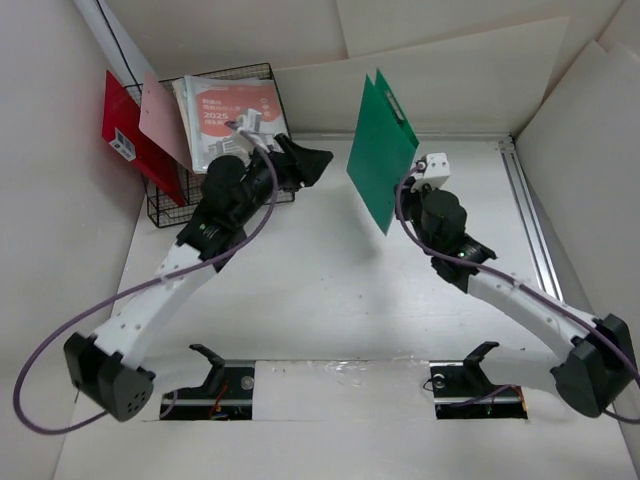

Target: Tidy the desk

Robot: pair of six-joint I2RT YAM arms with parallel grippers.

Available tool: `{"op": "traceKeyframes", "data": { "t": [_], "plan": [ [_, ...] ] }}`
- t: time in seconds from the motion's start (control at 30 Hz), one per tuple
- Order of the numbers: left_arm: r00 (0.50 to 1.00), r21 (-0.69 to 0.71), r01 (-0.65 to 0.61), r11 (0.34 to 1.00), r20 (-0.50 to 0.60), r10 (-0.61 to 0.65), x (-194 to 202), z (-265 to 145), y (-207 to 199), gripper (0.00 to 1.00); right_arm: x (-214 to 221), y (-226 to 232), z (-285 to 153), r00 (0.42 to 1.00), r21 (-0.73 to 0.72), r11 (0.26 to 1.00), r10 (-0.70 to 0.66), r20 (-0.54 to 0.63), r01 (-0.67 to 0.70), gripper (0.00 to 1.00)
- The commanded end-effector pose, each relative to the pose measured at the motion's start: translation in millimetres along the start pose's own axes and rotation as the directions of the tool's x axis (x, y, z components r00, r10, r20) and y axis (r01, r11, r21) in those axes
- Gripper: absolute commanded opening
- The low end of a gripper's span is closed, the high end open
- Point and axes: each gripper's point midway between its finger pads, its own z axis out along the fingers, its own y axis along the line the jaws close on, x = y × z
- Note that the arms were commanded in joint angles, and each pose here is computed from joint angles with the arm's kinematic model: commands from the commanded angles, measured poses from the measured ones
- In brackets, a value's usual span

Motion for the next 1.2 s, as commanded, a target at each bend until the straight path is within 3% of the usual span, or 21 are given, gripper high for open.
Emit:
{"op": "traceKeyframes", "data": {
  "t": [0.0,0.2,0.23,0.27,0.37,0.5,0.63,0.7,0.77,0.83,0.9,0.93,0.97,1.03,1.17],
  "plan": [
    [0.983,-0.023,-0.018,1.000,0.183,0.022,-36.9,-36.9,-8.5,0.61,-89.3,7.1,-29.8,0.973,-0.074,0.989,0.143,0.181,-0.131,0.00],
    [0.885,-0.332,0.142,0.933,0.465,0.030,-63.2,-112.6,64.6,0.50,-157.8,40.3,-64.3,0.940,-0.243,0.957,0.221,0.260,-0.158,0.00],
    [0.877,-0.398,0.172,0.901,0.478,0.043,-59.4,-122.7,81.3,0.50,-163.9,46.7,-68.6,0.937,-0.269,0.950,0.230,0.265,-0.157,0.00],
    [0.834,-0.466,0.255,0.847,0.550,0.052,-65.0,-139.6,101.2,0.50,-168.5,53.6,-72.6,0.934,-0.300,0.942,0.236,0.267,-0.152,0.00],
    [0.792,-0.590,0.334,0.735,0.599,0.121,-58.1,-177.5,136.9,0.52,-187.2,63.8,-83.3,0.922,-0.352,0.924,0.260,0.288,-0.150,0.00],
    [0.745,-0.635,0.410,0.655,0.647,0.160,-49.4,-211.0,160.1,0.42,-195.7,78.7,-90.4,0.919,-0.415,0.900,0.269,0.287,-0.134,0.00],
    [0.783,-0.692,0.372,0.619,0.592,0.191,-34.4,-207.0,174.7,0.39,-216.5,95.9,-105.3,0.907,-0.512,0.852,0.298,0.297,-0.112,0.00],
    [0.835,-0.768,0.334,0.547,0.510,0.206,-11.9,-196.1,196.5,0.39,-221.0,107.4,-111.9,0.906,-0.563,0.820,0.311,0.286,-0.103,0.00],
    [0.888,-0.801,0.264,0.537,0.420,0.190,3.1,-171.3,204.1,0.41,-214.4,119.9,-118.2,0.914,-0.597,0.796,0.309,0.265,-0.096,0.00],
    [0.890,-0.814,0.275,0.512,0.417,0.184,0.8,-165.4,206.8,0.41,-211.6,120.3,-124.7,0.914,-0.607,0.789,0.311,0.261,-0.095,0.00],
    [0.885,-0.799,0.290,0.527,0.433,0.169,-18.9,-162.0,214.7,0.41,-201.3,116.7,-123.5,0.919,-0.594,0.798,0.303,0.252,-0.100,0.00],
    [0.855,-0.728,0.316,0.609,0.497,0.149,-42.5,-153.1,207.5,0.41,-201.9,114.1,-127.0,0.917,-0.595,0.797,0.307,0.256,-0.100,0.00],
    [0.902,-0.643,0.270,0.716,0.429,0.045,-36.5,-131.3,198.0,0.41,-201.9,114.1,-127.0,0.917,-0.595,0.797,0.307,0.256,-0.100,0.00],
    [0.877,-0.554,0.285,0.782,0.479,0.020,-64.2,-136.0,191.1,0.37,-201.6,116.0,-128.4,0.918,-0.605,0.790,0.305,0.254,-0.095,0.00],
    [0.865,-0.528,0.281,0.801,0.501,0.027,-72.9,-151.8,165.5,0.35,-197.2,119.8,-123.0,0.924,-0.595,0.797,0.297,0.240,-0.101,0.00]
  ]
}}
